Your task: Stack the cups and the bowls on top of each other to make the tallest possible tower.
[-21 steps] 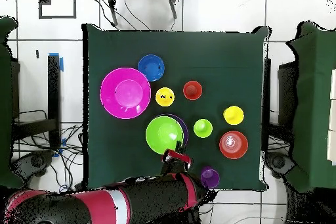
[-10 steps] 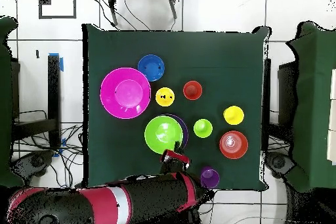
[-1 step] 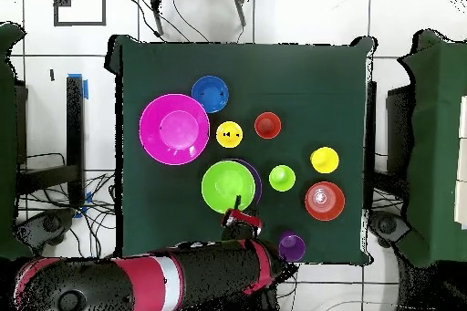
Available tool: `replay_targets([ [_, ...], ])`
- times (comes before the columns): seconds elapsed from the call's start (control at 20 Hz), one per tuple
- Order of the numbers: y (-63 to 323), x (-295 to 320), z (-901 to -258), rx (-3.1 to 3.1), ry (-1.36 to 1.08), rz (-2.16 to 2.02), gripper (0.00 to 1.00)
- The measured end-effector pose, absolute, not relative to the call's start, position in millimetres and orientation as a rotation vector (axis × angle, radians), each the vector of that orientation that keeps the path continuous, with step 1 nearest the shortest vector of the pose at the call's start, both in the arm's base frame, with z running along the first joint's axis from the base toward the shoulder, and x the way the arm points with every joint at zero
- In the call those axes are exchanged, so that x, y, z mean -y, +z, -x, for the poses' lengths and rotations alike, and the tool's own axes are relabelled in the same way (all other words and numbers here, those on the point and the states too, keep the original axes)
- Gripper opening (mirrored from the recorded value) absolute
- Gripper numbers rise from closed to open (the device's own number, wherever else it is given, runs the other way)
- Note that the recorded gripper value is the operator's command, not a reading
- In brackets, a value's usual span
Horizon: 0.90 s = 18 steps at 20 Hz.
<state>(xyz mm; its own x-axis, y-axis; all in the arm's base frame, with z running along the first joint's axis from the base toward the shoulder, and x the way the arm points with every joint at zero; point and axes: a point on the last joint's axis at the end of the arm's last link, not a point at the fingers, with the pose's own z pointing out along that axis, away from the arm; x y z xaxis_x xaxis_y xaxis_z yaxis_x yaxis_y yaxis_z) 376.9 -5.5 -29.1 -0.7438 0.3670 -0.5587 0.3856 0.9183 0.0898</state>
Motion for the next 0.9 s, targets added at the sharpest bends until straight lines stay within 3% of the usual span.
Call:
replay_targets([
  [0.9, -33.3, 0.7, -375.7, -2.489, -0.026, -0.543, 1.00],
])
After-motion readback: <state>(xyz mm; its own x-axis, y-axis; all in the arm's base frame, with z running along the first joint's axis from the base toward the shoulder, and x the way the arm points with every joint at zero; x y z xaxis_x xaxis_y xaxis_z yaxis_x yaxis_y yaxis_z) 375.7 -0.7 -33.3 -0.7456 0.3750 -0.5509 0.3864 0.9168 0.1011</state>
